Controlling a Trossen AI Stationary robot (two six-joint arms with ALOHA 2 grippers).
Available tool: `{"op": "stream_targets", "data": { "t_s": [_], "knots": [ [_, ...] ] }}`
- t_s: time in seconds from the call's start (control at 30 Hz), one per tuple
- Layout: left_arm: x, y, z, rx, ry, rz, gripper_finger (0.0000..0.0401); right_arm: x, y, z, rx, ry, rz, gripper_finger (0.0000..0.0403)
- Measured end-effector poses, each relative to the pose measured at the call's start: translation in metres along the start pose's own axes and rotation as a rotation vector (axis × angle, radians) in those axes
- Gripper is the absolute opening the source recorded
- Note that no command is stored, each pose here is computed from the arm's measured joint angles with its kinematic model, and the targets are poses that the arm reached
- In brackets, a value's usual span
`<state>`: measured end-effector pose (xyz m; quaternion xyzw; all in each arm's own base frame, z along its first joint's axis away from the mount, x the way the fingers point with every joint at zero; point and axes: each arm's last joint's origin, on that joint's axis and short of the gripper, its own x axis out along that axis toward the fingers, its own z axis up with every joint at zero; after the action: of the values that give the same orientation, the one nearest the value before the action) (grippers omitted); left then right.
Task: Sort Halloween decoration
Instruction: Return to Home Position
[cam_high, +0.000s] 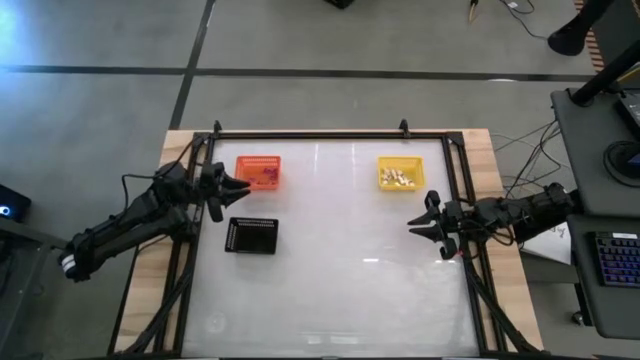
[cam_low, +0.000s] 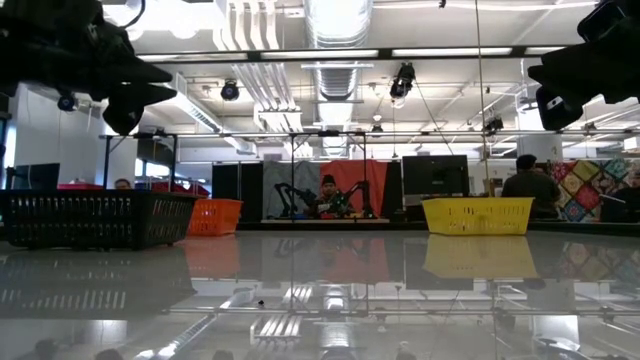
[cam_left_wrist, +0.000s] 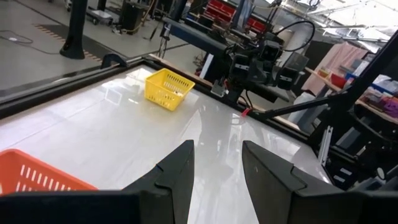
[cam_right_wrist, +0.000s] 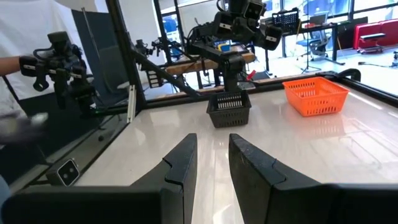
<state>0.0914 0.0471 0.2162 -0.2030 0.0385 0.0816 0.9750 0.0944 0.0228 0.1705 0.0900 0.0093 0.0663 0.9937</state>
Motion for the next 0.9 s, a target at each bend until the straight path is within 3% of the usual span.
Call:
{"op": "stream_targets", "data": {
  "t_s": [0.33,0.5,0.73,0.9],
  "knots": [
    [-0.008,-0.005,0.002,0.037,-0.061,-0.022,0.0118,0.0,0.0,0.0,-0.001,0.001,-0.001,0.0082],
    [-0.015,-0.007,0.0,0.225,-0.141,-0.024,0.0118,0.0,0.0,0.0,-0.001,0.001,-0.002,0.0082],
    [-0.013,0.011,-0.02,0.138,-0.254,0.251,0.0118,0.0,0.0,0.0,-0.001,0.001,-0.002,0.0082],
    [-0.006,0.021,-0.034,0.149,-0.295,0.27,0.0118,0.0,0.0,0.0,-0.001,0.001,-0.003,0.0082]
  ]
}}
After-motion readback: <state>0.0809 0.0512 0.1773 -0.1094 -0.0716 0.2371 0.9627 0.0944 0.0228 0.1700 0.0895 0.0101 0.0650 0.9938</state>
